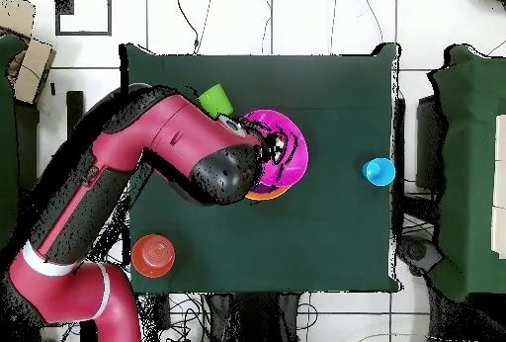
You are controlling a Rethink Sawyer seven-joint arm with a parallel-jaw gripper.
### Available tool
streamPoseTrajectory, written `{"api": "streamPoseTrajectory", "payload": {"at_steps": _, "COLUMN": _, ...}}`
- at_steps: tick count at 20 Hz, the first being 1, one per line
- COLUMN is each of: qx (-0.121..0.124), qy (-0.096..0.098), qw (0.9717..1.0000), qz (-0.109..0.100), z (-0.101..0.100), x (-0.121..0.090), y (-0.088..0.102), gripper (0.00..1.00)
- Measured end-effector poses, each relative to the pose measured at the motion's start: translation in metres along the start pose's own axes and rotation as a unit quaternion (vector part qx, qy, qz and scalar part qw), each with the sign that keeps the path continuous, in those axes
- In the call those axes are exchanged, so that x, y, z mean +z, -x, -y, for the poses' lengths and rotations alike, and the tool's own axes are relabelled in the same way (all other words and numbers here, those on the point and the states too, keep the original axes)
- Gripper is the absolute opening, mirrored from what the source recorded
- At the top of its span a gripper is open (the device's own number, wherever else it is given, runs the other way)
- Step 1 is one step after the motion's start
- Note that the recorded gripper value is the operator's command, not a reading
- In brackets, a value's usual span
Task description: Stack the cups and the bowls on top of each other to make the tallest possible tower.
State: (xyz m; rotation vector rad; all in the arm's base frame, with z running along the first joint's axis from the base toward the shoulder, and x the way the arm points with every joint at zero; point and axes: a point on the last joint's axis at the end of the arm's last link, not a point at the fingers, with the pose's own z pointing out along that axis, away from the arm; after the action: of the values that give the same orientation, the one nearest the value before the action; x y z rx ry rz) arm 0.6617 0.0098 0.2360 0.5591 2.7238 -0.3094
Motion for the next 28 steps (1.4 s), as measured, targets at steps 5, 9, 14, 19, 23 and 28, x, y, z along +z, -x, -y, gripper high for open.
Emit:
{"api": "streamPoseTrajectory", "payload": {"at_steps": 5, "qx": 0.003, "qy": 0.002, "qw": 1.0, "qz": -0.003, "z": 0.002, "x": 0.003, "y": -0.001, "gripper": 1.0}}
{"api": "streamPoseTrajectory", "payload": {"at_steps": 9, "qx": 0.006, "qy": 0.003, "qw": 1.0, "qz": -0.005, "z": 0.005, "x": 0.005, "y": -0.001, "gripper": 1.0}}
{"api": "streamPoseTrajectory", "payload": {"at_steps": 14, "qx": 0.01, "qy": -0.005, "qw": 0.9999, "qz": -0.013, "z": 0.014, "x": 0.009, "y": -0.001, "gripper": 1.0}}
{"api": "streamPoseTrajectory", "payload": {"at_steps": 19, "qx": 0.025, "qy": -0.028, "qw": 0.9993, "qz": -0.005, "z": 0.041, "x": 0.015, "y": 0.01, "gripper": 1.0}}
{"api": "streamPoseTrajectory", "payload": {"at_steps": 23, "qx": 0.044, "qy": -0.037, "qw": 0.9983, "qz": 0.012, "z": 0.066, "x": 0.024, "y": 0.02, "gripper": 1.0}}
{"api": "streamPoseTrajectory", "payload": {"at_steps": 28, "qx": 0.073, "qy": -0.034, "qw": 0.9965, "qz": 0.023, "z": 0.101, "x": 0.036, "y": 0.027, "gripper": 1.0}}
